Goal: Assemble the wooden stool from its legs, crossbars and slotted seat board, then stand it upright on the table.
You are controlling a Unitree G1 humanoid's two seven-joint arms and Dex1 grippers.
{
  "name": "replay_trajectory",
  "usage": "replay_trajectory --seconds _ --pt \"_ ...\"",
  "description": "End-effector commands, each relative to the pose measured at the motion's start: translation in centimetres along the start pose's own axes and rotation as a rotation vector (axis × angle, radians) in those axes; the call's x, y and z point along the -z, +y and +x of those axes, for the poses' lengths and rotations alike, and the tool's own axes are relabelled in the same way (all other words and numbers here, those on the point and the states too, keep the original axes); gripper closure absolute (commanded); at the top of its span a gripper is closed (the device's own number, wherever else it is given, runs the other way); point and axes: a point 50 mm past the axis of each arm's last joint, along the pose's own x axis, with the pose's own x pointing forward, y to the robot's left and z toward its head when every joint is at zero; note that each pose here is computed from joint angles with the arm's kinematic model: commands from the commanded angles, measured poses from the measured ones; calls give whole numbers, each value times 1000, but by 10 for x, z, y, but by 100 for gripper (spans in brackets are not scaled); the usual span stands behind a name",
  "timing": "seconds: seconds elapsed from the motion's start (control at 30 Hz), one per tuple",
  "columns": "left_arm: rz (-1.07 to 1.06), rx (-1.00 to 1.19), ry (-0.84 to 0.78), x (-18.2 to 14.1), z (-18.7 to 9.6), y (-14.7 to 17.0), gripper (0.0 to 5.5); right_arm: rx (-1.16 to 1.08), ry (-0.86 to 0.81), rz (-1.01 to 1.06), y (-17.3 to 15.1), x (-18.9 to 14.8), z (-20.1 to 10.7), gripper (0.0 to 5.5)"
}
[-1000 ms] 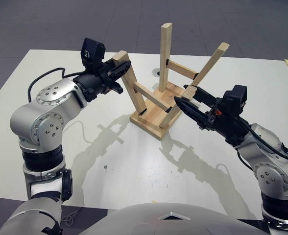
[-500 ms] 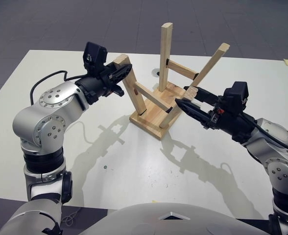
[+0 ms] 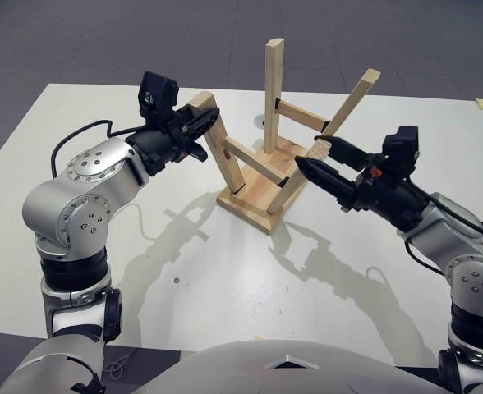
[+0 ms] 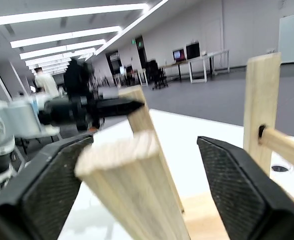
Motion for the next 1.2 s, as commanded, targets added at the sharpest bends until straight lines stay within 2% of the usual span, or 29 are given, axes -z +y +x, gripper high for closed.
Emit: replay_trajectory --seconds 0.03,0.2,0.37,0.57,0.73,0.93,1.2 --pt "14 -77 47 4 -1 10 447 -58 -86 94 4 -16 2 87" --pt "11 -57 22 -1 1 8 447 -25 -184 128 -9 -41 13 11" --pt "12 -41 25 1 4 8 447 -8 -157 69 -36 -51 38 10" --pt "3 -8 9 1 10 6 447 -71 21 -101 -63 -33 70 10" --pt "-5 18 -5 -1 13 1 447 -35 78 -114 -87 -6 89 10" --pt "-30 40 -19 -3 14 -1 447 -81 138 -85 -87 22 105 10" --pt "-30 62 -21 -3 14 -4 447 -129 168 -42 -76 37 112 10"
